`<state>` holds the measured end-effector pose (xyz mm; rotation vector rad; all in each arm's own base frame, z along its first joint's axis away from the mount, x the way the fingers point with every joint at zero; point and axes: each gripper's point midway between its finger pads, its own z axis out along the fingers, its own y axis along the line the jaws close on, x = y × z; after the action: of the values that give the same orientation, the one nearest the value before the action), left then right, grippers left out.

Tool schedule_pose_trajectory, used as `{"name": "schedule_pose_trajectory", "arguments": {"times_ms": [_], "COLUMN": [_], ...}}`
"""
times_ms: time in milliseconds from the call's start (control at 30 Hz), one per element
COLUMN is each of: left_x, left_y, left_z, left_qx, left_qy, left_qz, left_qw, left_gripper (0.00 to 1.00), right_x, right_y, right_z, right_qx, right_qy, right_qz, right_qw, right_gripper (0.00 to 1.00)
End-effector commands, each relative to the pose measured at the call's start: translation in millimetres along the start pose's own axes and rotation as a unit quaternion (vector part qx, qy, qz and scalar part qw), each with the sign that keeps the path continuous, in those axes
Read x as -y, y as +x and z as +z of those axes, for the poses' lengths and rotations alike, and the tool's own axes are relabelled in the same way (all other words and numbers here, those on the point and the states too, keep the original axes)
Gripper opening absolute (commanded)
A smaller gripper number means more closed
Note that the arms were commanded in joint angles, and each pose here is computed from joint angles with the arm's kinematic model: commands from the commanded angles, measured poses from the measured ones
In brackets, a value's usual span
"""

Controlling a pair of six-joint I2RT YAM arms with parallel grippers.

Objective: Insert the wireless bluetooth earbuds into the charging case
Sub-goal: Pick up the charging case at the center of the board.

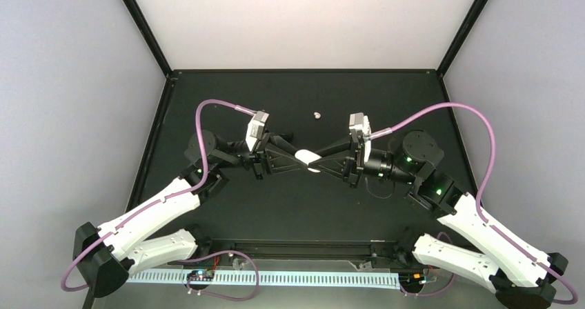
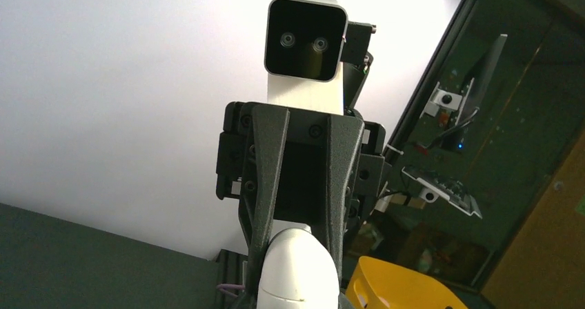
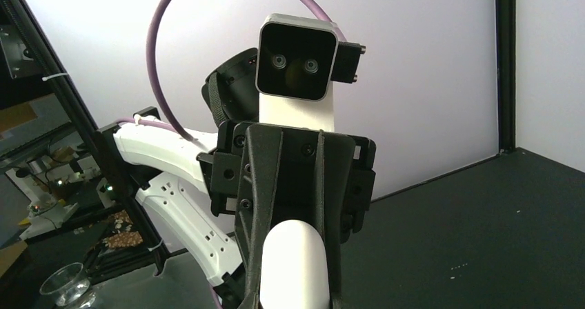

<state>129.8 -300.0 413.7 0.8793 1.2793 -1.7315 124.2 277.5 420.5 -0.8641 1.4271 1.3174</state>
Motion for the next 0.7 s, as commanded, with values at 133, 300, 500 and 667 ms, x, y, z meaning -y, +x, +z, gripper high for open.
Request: {"name": "schedule_pose_trajectory", "arguments": {"times_ms": [133, 300, 500, 667], "left_x": [14.1, 14.1, 15.2, 17.8], "left_y": [-12.1, -12.4, -12.3, -11.8], "left_z": [4.0, 3.5, 0.6, -2.7], "left_qx": [0.006, 0.007, 0.015, 0.021], "left_qy": [0.016, 0.015, 0.01, 0.009], "left_qz": [0.015, 0.019, 0.033, 0.05], "left_qw": [1.0, 1.0, 0.999, 0.999], "left_gripper": [0.02, 0.02, 0.02, 0.02], "right_x": [0.7, 1.6, 9.5, 19.4], "right_y": [-1.0, -2.5, -5.3, -5.8], "right_z": [0.3, -2.7, -9.6, -13.0], "right_qx": [0.01, 0.012, 0.015, 0.009], "right_qy": [-0.001, 0.008, 0.043, 0.078], "right_qz": [-0.008, -0.009, -0.017, -0.019], "right_qw": [1.0, 1.0, 0.999, 0.997], "right_gripper": [0.2, 0.32, 0.49, 0.53]}}
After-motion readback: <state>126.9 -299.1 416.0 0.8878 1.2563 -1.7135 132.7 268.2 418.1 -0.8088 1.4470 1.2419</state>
